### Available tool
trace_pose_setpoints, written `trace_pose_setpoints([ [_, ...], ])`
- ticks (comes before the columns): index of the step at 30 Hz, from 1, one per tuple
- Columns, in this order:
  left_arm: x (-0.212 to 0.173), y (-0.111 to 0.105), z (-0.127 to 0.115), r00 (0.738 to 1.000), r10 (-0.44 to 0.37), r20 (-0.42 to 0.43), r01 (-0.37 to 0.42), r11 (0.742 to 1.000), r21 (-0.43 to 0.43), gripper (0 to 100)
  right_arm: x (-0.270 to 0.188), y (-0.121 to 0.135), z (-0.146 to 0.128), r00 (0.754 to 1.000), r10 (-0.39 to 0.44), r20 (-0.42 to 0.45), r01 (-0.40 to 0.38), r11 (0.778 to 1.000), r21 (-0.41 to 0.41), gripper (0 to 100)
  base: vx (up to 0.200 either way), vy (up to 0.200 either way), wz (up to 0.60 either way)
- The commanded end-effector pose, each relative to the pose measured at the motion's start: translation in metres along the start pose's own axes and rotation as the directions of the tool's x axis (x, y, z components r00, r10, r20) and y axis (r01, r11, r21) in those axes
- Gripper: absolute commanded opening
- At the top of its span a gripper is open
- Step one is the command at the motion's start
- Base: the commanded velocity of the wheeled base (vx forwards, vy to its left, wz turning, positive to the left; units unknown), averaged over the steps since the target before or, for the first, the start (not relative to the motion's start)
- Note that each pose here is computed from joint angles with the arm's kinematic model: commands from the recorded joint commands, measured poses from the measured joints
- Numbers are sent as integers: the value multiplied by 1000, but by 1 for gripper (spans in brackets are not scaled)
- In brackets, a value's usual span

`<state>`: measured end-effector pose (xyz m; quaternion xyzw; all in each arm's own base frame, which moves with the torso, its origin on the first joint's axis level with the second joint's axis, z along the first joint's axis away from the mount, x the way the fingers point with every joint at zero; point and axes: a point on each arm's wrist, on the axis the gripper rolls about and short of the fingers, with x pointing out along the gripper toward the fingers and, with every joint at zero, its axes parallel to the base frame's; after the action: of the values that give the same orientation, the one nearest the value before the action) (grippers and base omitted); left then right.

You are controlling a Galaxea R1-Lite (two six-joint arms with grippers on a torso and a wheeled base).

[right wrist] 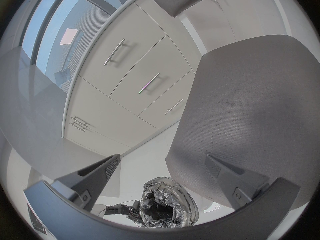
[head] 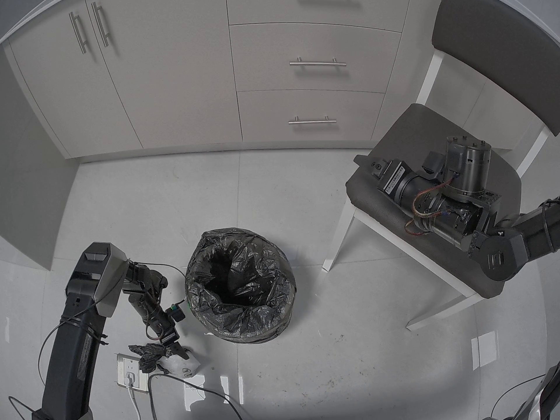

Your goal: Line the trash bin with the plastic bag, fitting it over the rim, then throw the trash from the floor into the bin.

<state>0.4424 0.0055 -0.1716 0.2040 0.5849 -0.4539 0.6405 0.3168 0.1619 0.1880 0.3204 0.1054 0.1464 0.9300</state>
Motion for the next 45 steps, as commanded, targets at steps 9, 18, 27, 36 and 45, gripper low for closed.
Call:
trace_pose_setpoints([
  [9, 29, -7, -5, 997, -42, -58, 42, 999, -2, 100, 4, -4, -2, 1000, -12, -8, 12, 1000, -1, 100, 0, 0, 0],
  [18, 33, -10, -2, 996, -36, -83, 37, 999, 13, 100, 5, -4, 0, 1000, -9, 0, 9, 1000, 2, 100, 0, 0, 0],
  [27, 45, -16, 2, 993, -46, -112, 50, 998, 35, 100, 5, -4, 1, 1000, -11, 3, 11, 1000, 5, 100, 0, 0, 0],
  [36, 47, -19, 5, 989, -32, -147, 39, 998, 47, 100, 6, -7, 3, 1000, -18, 9, 18, 1000, 6, 100, 0, 0, 0],
  [45, 47, -19, 5, 989, -36, -144, 43, 998, 47, 0, 6, -8, 4, 1000, -6, -1, 6, 1000, 10, 100, 0, 0, 0],
])
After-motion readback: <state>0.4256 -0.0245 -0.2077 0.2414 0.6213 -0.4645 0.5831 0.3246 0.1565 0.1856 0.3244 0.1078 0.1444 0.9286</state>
